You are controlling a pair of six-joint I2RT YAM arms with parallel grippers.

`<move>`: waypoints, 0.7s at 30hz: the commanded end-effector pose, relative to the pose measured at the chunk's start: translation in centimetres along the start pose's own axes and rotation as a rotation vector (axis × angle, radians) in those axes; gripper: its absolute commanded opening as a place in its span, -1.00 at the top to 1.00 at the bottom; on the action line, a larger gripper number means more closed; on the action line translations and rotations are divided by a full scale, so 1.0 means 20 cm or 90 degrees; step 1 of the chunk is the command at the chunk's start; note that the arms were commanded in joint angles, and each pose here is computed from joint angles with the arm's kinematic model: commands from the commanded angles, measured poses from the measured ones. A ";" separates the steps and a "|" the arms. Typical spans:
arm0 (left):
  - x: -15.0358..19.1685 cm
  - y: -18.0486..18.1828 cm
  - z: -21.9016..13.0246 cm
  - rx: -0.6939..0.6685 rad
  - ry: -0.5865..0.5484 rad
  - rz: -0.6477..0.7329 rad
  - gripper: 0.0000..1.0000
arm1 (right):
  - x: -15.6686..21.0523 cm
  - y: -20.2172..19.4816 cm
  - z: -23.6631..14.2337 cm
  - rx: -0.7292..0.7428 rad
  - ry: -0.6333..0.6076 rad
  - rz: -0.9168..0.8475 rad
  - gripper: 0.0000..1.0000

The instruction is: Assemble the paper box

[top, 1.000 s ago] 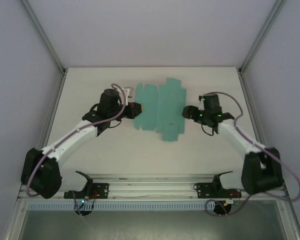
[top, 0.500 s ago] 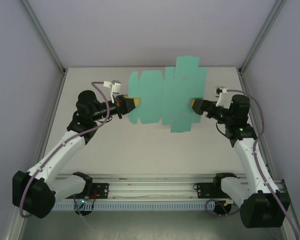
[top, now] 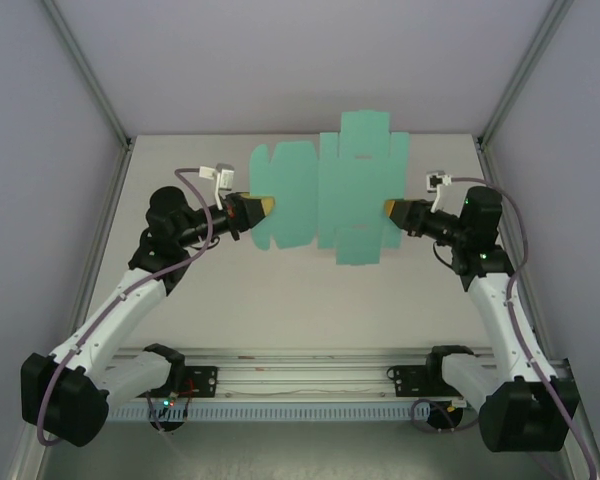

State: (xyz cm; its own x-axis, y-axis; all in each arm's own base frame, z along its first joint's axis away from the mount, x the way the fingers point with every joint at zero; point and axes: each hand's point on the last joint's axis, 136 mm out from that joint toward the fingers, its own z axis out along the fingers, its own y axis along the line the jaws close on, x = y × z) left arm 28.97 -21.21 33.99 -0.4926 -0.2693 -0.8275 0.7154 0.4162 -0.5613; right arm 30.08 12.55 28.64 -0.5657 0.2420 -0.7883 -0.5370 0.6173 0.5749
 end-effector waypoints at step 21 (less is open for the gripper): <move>0.27 0.69 -0.32 -0.527 0.027 -0.097 -1.00 | 0.30 -0.24 0.12 0.151 0.210 -0.112 1.00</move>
State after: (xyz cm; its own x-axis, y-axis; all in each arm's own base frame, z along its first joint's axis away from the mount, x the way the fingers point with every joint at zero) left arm 32.66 -16.45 26.07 -0.5720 -0.3412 -0.7459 0.3372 0.7312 -0.5930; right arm 31.01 12.60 22.25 -0.6507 0.0074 -0.7593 -0.4759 0.7752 0.4153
